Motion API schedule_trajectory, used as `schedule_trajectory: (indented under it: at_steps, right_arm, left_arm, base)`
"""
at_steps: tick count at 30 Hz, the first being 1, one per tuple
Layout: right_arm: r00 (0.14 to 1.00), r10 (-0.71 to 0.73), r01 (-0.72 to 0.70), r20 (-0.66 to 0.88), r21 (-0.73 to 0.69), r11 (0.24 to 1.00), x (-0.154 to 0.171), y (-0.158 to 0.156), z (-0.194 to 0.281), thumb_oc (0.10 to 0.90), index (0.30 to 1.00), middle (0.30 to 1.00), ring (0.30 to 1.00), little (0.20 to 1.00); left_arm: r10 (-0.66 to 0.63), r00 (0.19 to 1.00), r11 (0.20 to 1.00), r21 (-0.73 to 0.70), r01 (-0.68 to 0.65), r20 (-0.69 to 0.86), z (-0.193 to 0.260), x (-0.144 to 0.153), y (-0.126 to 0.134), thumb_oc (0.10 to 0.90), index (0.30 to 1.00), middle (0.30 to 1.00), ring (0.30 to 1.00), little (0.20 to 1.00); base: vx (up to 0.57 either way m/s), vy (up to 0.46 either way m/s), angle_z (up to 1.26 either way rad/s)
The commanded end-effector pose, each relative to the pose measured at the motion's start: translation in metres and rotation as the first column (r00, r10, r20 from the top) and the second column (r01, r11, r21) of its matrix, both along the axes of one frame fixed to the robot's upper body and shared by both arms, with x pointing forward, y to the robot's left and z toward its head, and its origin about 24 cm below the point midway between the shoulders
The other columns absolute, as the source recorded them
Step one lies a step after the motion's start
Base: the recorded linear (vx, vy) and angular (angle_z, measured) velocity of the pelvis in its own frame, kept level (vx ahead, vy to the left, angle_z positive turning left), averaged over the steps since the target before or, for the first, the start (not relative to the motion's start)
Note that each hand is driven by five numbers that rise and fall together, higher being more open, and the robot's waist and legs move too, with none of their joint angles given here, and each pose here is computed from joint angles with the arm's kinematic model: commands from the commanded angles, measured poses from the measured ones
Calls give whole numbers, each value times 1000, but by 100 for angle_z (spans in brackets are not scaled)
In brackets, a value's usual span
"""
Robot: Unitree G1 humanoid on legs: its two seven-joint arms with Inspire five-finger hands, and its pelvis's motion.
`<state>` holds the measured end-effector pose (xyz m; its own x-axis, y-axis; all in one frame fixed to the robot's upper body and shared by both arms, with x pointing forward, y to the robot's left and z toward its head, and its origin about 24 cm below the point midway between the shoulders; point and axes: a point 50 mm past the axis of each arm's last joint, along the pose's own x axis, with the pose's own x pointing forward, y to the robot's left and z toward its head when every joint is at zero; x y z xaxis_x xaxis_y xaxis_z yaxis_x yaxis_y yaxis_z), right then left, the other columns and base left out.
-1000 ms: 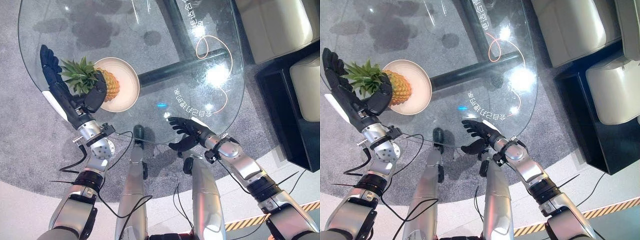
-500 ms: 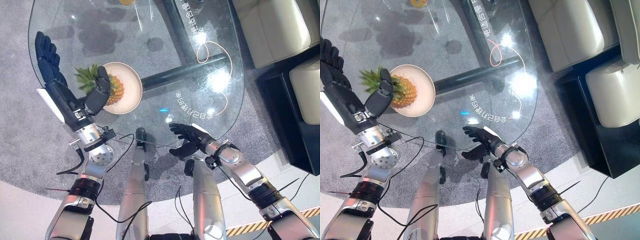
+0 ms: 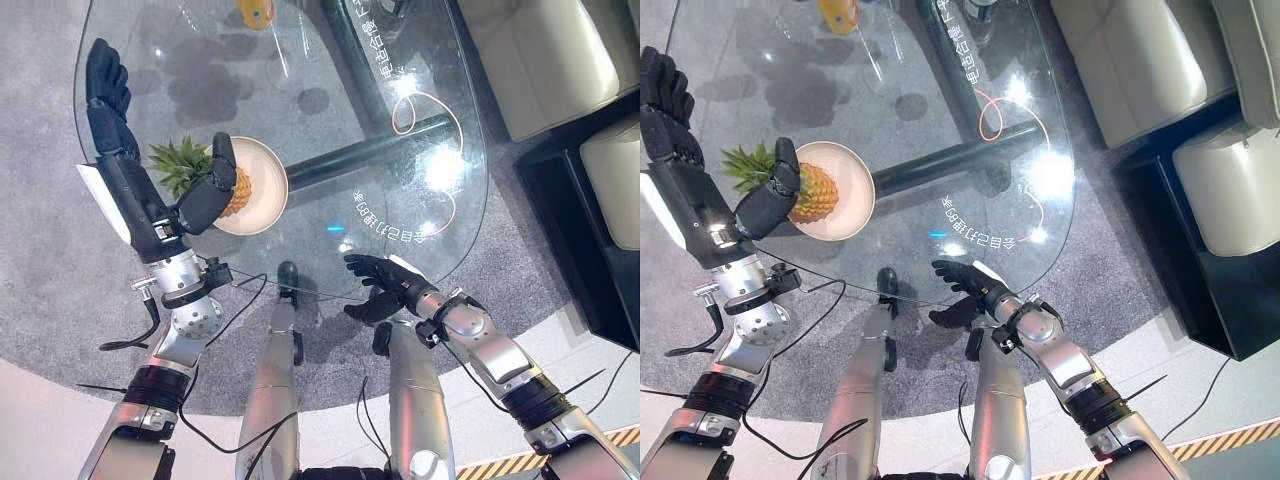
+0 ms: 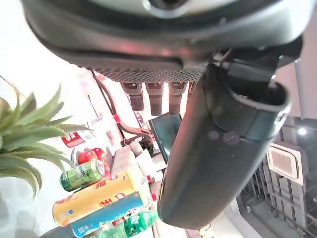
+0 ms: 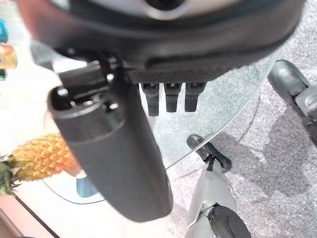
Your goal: Pick up the fruit to the plate
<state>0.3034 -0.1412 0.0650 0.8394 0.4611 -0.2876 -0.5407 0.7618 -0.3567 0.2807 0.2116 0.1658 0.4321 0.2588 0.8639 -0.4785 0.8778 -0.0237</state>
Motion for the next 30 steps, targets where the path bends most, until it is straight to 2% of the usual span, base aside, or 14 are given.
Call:
schedule_trajectory:
  at_steps: [1,11,18,26,30]
  right_arm:
    - [994,80,-84,74,48,995,-12,9,11,800,900,900,900,900]
    - [995,95,-95,11,41,995,-16,7,-8,800,900,900,900,900]
    - [994,70,-68,-81,27,997,-29,-7,-33,800,900,900,900,900]
    - [974,-7,19,-224,53,998,-56,-24,-75,800,900,900,900,900]
    - [946,-30,44,-323,36,998,-74,-23,-101,800,900,900,900,900]
  left_arm:
    - [-63,987,997,-26,67,151,27,-14,1,800,900,900,900,900]
    - [-121,992,986,-122,116,-33,-1,-10,4,800,900,900,900,900]
    - [-213,952,969,-176,176,-219,-37,-13,0,800,900,900,900,900]
    - [-289,835,943,-287,165,-469,-95,-23,6,800,900,900,900,900]
    - [-298,726,942,-313,119,-620,-134,-38,9,800,900,900,900,900]
  base:
    - [-25,-51,-3]
    - [-29,-72,-1]
    - [-26,-94,0]
    - [31,-83,8]
    - [64,-74,8]
